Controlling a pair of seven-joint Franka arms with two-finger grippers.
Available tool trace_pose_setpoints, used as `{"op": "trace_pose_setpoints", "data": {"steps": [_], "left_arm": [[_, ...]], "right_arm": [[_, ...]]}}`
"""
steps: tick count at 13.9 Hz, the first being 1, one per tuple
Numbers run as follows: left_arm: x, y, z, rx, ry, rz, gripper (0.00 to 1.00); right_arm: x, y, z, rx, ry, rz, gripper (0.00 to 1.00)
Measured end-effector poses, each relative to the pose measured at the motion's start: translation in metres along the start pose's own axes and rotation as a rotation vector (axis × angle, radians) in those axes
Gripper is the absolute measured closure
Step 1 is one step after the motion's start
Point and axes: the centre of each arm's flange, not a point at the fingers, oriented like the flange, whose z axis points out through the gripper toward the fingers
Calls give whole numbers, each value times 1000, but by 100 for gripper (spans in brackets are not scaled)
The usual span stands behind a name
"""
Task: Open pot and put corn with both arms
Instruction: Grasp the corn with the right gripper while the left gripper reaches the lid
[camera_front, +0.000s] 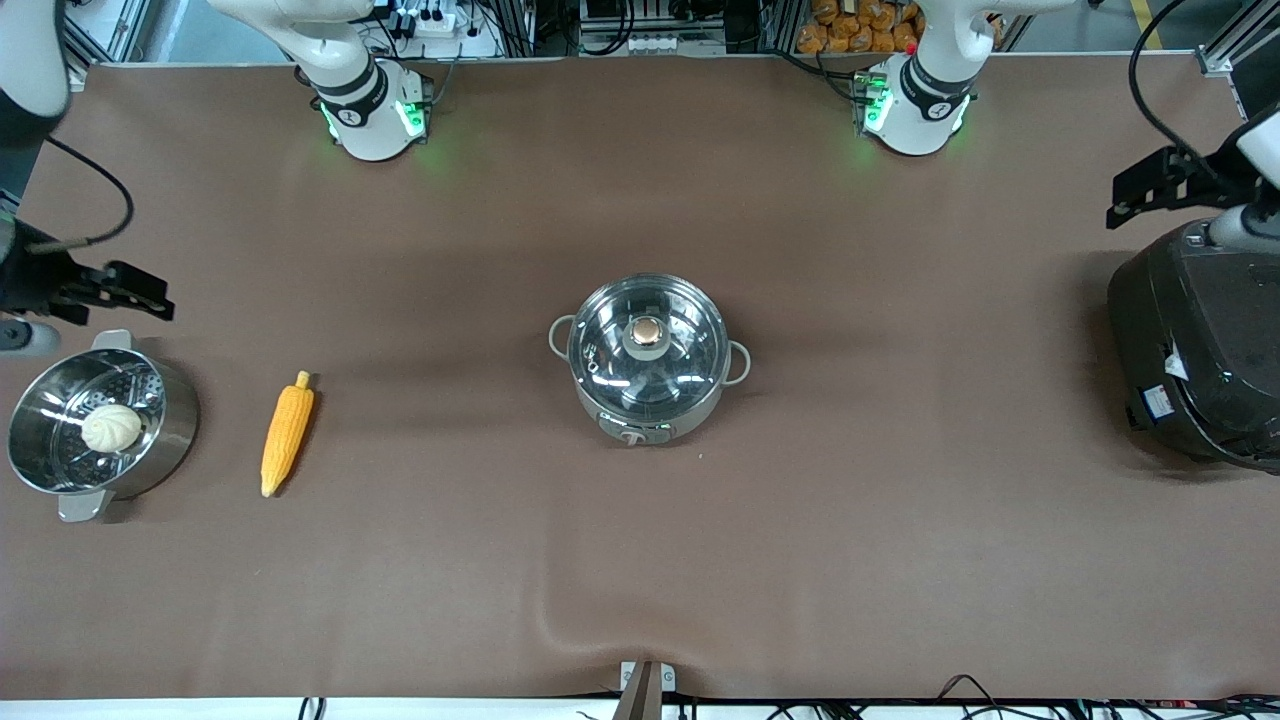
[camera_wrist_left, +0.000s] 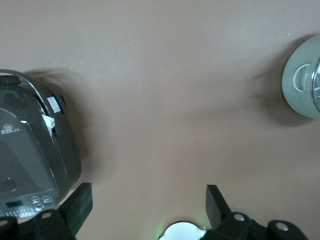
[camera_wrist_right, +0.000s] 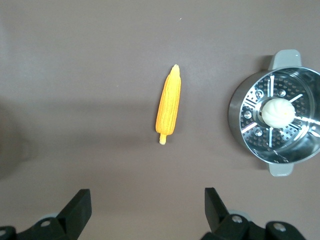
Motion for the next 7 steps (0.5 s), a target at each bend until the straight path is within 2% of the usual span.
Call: {"op": "trace_pose_setpoints", "data": {"steps": [4, 7], "left_arm": [[38, 35, 43, 4, -54, 20, 0], [57, 119, 57, 25, -22, 3, 0]], "right_arm": [[11, -4, 72, -2, 19, -10, 0], [26, -24, 142, -2, 15, -48, 0]]}}
